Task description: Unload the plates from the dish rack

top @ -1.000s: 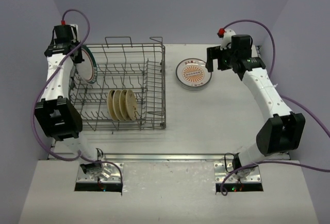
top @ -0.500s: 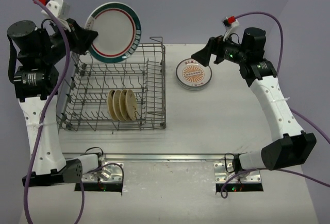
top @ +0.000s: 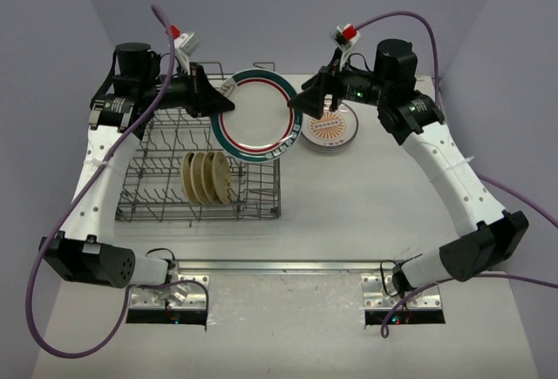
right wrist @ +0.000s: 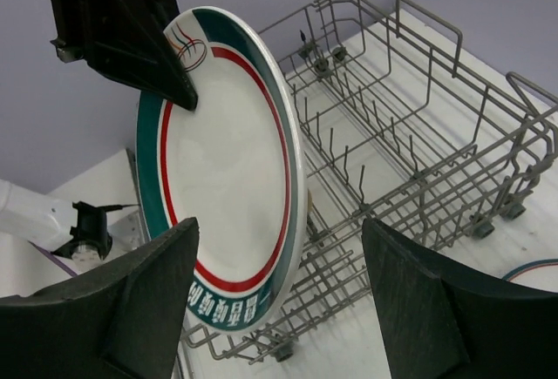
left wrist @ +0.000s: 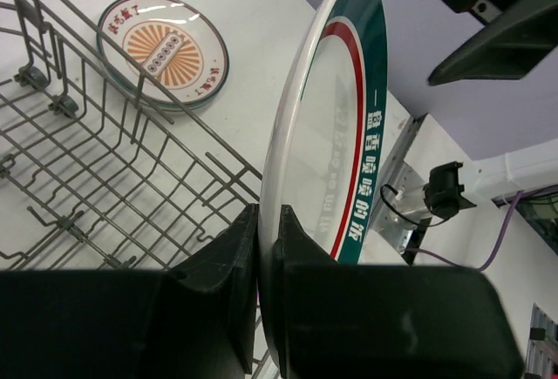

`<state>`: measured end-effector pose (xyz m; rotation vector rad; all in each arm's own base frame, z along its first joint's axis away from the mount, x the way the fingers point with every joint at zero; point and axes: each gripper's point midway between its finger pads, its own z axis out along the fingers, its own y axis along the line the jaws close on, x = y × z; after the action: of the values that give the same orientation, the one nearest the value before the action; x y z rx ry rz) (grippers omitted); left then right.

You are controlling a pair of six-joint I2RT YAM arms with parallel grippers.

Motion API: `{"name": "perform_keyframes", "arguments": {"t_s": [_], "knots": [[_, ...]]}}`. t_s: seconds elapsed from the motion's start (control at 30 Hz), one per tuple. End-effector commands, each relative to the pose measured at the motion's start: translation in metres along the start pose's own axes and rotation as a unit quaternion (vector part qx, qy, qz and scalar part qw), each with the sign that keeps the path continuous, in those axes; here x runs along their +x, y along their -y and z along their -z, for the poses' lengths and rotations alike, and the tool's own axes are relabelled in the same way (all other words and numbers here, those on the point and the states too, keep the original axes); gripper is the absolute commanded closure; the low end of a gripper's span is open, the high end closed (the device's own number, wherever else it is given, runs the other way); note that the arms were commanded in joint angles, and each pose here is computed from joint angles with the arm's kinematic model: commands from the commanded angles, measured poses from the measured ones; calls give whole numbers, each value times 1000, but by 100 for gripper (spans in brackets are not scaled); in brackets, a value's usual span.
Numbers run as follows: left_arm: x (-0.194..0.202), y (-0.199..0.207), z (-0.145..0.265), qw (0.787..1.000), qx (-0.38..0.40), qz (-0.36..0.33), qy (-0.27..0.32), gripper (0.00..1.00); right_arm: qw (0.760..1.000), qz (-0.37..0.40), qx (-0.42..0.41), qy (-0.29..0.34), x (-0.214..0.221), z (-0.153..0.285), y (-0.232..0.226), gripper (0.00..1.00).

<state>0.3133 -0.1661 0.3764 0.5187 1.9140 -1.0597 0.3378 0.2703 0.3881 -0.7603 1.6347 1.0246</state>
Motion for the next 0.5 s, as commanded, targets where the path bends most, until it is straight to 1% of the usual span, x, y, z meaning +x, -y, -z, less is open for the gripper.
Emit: {"name": "perform_keyframes", "arguments": {"t_s": [0.0,0.07,0.1,0.13,0.17,0.2,0.23,0.27,0.3,0.33,0.37,0.4,0.47], "knots": [[-13,36,4,997,67,-35,14,100,1000,26,10,-15,11,-14,7,31],[-11,37,1,997,75,-35,8,100,999,25,19,-22,17,-16,12,31],[-10,38,0,996,78,-35,5,100,999,25,21,-26,20,-18,14,33],[-8,38,-2,996,79,-36,2,100,999,25,21,-30,22,-19,15,38],[-7,38,-4,996,80,-36,-1,100,999,24,18,-33,23,-20,15,47],[-5,38,-6,996,79,-36,-5,100,999,24,14,-35,23,-21,13,58],[-4,36,-7,996,77,-34,-7,100,999,17,12,-43,26,-22,14,75],[-3,34,-8,997,72,-33,-8,96,999,9,9,-50,30,-23,14,90],[-4,30,-9,998,60,-32,-7,84,998,-2,7,-55,31,-23,13,98],[-6,22,-10,999,35,-30,-3,70,998,-17,8,-58,33,-22,15,100],[-9,16,-10,999,13,-29,2,48,998,-31,8,-59,35,-19,17,100],[-12,10,-8,1000,-8,-28,7,30,997,-42,11,-58,36,-16,21,100],[-21,-10,-5,997,-76,-23,24,15,995,-74,39,-47,35,-2,45,100]]}}
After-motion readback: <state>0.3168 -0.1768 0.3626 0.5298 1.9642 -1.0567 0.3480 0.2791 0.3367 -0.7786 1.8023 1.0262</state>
